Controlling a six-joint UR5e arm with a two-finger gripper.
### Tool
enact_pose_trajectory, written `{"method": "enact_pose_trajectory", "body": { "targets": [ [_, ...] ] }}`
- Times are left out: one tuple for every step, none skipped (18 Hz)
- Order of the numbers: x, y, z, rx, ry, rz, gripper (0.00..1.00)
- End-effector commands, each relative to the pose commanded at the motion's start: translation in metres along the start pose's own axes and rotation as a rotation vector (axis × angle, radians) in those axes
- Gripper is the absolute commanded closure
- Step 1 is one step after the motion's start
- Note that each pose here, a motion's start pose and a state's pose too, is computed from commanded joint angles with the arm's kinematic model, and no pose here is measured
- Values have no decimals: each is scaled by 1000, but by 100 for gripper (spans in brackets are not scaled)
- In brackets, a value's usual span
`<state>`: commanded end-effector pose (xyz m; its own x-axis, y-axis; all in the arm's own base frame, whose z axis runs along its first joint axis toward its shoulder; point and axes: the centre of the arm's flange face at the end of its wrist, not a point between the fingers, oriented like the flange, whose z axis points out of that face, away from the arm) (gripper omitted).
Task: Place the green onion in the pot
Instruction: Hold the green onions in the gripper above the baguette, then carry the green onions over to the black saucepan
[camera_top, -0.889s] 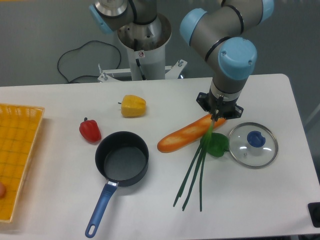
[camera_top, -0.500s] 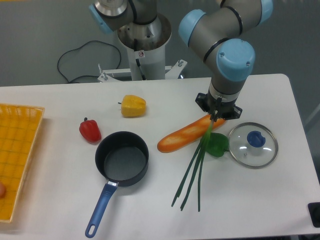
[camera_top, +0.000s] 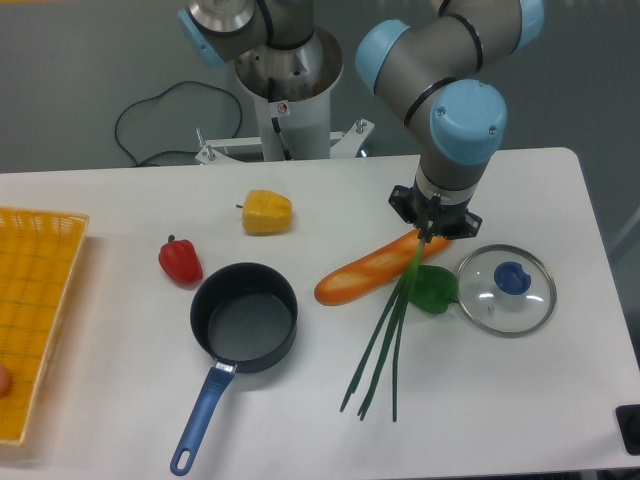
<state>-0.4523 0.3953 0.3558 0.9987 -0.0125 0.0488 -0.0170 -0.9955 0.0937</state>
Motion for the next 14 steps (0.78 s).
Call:
{"method": "enact_pose_trajectory", "body": {
  "targets": [
    [4, -3, 2, -19, -6, 13, 86],
    [7, -5, 2, -44, -17, 23, 85],
    [10, -8, 2, -68, -29, 34, 85],
    [14, -10, 2, -88, -29, 45, 85],
    [16, -11, 2, -96, -26, 50, 85],
    [17, -12, 1, -96, -26, 52, 85],
    [19, -13, 0, -96, -26, 55, 86],
    [23, -14, -3, -96, -27, 61, 86],
    [31, -19, -6, -101, -23, 75, 86],
    [36, -20, -5, -110, -11, 84, 86],
    [42, -23, -5, -120, 0, 93, 86],
    [48, -26, -4, -139, 2, 106, 86],
    [54, -29, -4, -162, -1, 118, 86],
    [59, -31, -3, -182, 1, 131, 85]
  ]
}}
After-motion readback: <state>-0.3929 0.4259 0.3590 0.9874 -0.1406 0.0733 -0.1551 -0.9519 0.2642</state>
